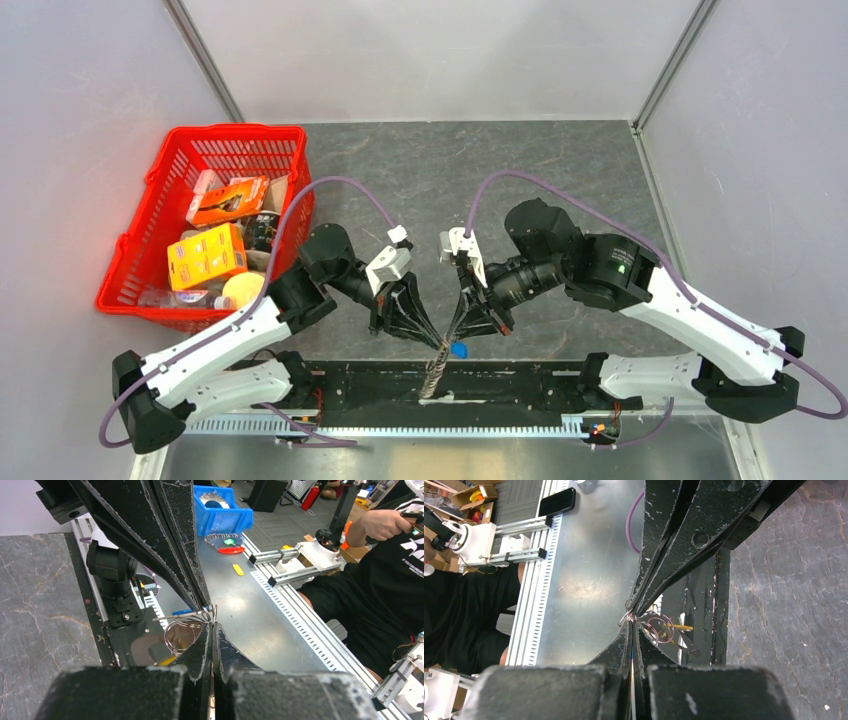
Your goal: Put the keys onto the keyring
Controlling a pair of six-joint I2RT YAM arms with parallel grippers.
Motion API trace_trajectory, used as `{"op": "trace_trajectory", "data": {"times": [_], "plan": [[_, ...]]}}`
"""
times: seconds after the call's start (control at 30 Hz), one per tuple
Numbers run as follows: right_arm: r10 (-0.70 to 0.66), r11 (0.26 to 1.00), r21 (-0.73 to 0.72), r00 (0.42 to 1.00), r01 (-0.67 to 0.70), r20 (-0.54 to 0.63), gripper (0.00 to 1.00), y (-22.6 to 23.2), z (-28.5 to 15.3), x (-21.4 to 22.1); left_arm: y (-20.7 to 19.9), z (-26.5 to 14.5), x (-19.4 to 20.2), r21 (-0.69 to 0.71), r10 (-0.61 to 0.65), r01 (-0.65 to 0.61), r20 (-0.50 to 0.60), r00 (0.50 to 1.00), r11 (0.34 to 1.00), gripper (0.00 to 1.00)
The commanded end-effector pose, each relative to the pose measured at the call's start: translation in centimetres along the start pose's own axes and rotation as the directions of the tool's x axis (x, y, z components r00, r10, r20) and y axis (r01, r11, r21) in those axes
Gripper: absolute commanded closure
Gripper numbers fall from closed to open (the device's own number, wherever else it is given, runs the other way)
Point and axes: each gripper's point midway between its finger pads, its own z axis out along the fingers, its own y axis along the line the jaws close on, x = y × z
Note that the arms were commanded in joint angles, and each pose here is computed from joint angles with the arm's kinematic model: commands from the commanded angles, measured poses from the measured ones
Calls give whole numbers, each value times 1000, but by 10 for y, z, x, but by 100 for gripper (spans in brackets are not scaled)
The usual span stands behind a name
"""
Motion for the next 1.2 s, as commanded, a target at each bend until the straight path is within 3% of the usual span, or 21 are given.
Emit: {"op": "trace_trajectory", "data": {"times": [0.0,0.73,1.17], "plan": [[-40,999,-14,999,41,35,100,4,2,-8,-4,-1,-11,-5,50,-50,18,999,999,98],[-91,994,-51,995,93,50,100,20,-7,1,-1,-2,-16,-40,64,-63,33,997,997,98],[-100,995,-21,992,102,77,100,21,-11,5,11,-3,-39,-157,83,-56,165,983,986,98]]}}
